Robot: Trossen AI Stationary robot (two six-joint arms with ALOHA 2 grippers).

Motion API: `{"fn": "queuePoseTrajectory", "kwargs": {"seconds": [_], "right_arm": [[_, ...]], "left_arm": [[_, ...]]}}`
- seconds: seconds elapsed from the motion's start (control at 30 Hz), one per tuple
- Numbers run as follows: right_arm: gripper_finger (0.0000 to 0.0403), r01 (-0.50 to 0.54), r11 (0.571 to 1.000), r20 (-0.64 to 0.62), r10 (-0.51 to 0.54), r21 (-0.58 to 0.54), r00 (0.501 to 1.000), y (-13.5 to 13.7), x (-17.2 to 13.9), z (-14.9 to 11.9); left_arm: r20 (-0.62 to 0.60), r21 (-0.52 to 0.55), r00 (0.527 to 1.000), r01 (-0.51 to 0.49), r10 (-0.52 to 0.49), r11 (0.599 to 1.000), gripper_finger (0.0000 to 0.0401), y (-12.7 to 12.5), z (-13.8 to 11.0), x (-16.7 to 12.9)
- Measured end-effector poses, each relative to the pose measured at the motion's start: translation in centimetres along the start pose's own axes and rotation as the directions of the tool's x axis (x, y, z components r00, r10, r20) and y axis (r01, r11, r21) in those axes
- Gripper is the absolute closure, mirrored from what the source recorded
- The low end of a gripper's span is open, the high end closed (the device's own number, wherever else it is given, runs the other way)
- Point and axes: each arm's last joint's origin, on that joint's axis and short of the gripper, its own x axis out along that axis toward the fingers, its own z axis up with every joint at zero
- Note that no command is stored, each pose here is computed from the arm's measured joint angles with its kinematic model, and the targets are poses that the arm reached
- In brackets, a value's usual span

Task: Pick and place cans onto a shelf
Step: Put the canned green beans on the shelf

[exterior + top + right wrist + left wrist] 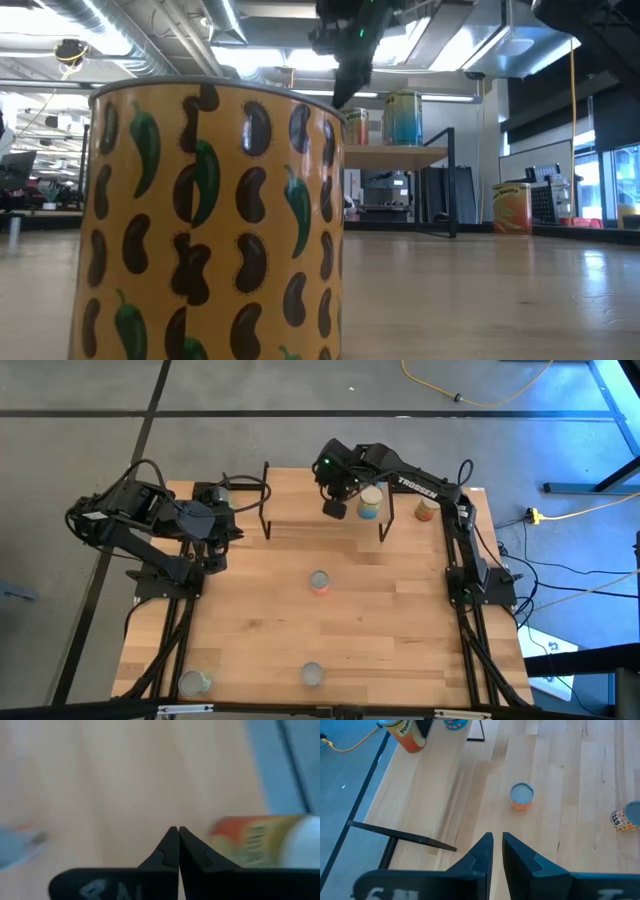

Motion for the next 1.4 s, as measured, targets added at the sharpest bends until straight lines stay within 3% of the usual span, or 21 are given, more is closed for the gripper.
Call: {"fn": "queuePoseTrajectory", "kwargs": {"seconds": [0.27,0.5,0.63,1.07,1.27,1.4], "right_arm": [[0.0403,-0.042,0.994,0.029,0.045,-0.1,0.999,3.9,-5.1,0.0],[0.0403,0.085,0.995,-0.034,-0.086,-0.052,0.996,4.9,-9.1,-2.0],[0.0403,0.164,0.986,-0.051,-0.162,0.031,0.986,4.6,-11.2,-3.3],[0.0403,0.2,0.954,0.073,-0.221,0.224,0.973,3.1,-17.3,-6.0],[0.0403,0.253,0.915,0.003,-0.268,0.314,0.963,1.7,-17.8,-8.9],[0.0403,0.285,0.867,-0.082,-0.276,0.409,0.958,1.0,-17.2,-11.7]], "left_arm": [[-0.001,0.004,1.0,-0.001,0.001,1.0,0.0368,0.0,0.0,0.0],[-0.009,0.008,1.0,-0.002,0.002,1.0,0.0368,0.0,-0.1,0.0],[-0.011,0.009,1.0,-0.002,0.002,1.0,0.0368,0.0,-0.1,0.0],[-0.019,0.011,1.0,0.0,0.0,1.0,0.0368,0.0,-0.2,0.0],[-0.019,0.011,1.0,0.0,0.0,1.0,0.0368,0.0,-0.2,0.0],[-0.019,0.011,1.0,-0.001,0.001,1.0,0.0368,0.0,-0.2,0.0]]}}
